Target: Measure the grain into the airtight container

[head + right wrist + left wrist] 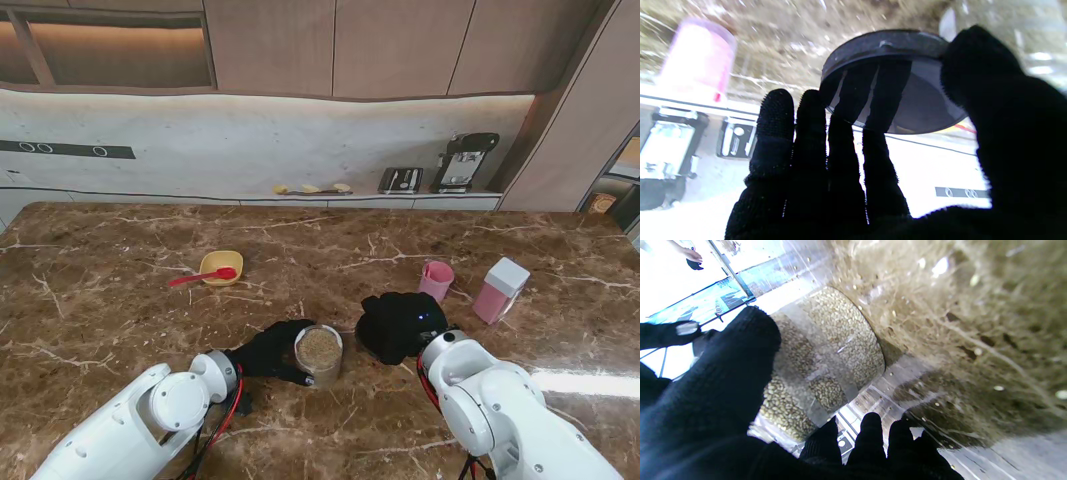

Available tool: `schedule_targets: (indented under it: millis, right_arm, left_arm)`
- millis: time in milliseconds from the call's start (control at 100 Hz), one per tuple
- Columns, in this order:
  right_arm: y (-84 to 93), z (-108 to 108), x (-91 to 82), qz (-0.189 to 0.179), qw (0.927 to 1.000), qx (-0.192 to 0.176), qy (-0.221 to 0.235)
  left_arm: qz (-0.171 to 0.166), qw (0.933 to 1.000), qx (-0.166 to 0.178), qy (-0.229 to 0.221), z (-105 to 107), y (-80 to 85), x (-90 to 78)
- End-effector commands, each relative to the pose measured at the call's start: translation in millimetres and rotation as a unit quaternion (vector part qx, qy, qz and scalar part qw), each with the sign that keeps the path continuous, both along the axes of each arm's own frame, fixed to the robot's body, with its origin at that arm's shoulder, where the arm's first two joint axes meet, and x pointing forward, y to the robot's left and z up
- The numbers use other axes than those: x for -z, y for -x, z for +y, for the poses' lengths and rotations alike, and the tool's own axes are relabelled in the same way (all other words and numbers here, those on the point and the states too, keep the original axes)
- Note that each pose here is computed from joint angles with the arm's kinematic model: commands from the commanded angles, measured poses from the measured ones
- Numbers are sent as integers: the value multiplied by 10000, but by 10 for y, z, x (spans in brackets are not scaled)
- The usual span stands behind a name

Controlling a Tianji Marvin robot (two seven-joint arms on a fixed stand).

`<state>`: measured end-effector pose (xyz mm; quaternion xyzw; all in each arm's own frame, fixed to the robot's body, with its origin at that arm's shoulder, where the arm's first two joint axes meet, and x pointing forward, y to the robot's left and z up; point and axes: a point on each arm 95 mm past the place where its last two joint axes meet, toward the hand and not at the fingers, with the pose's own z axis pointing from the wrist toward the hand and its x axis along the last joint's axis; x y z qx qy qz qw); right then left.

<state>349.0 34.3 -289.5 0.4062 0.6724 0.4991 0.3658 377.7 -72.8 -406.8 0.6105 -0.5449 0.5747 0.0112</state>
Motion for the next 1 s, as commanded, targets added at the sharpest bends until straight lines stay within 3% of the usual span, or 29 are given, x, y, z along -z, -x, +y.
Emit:
schedule_targets:
  millis: [0, 170, 470, 990]
  right_arm:
    - [6, 104, -122, -40, 9998, -162, -105]
    - [1, 315, -231, 9, 9983, -552, -174]
    - [-89, 631, -108, 264, 9944, -1025, 79]
    - [-134, 795, 123, 438, 9891, -1332, 454]
  left_arm:
    - [314, 9993, -19, -193, 76, 142, 225]
    - [328, 9993, -21, -182, 66, 150, 218]
    - [345, 9993, -47, -159, 44, 164, 219]
    - [372, 9992, -47, -148, 39, 181, 237]
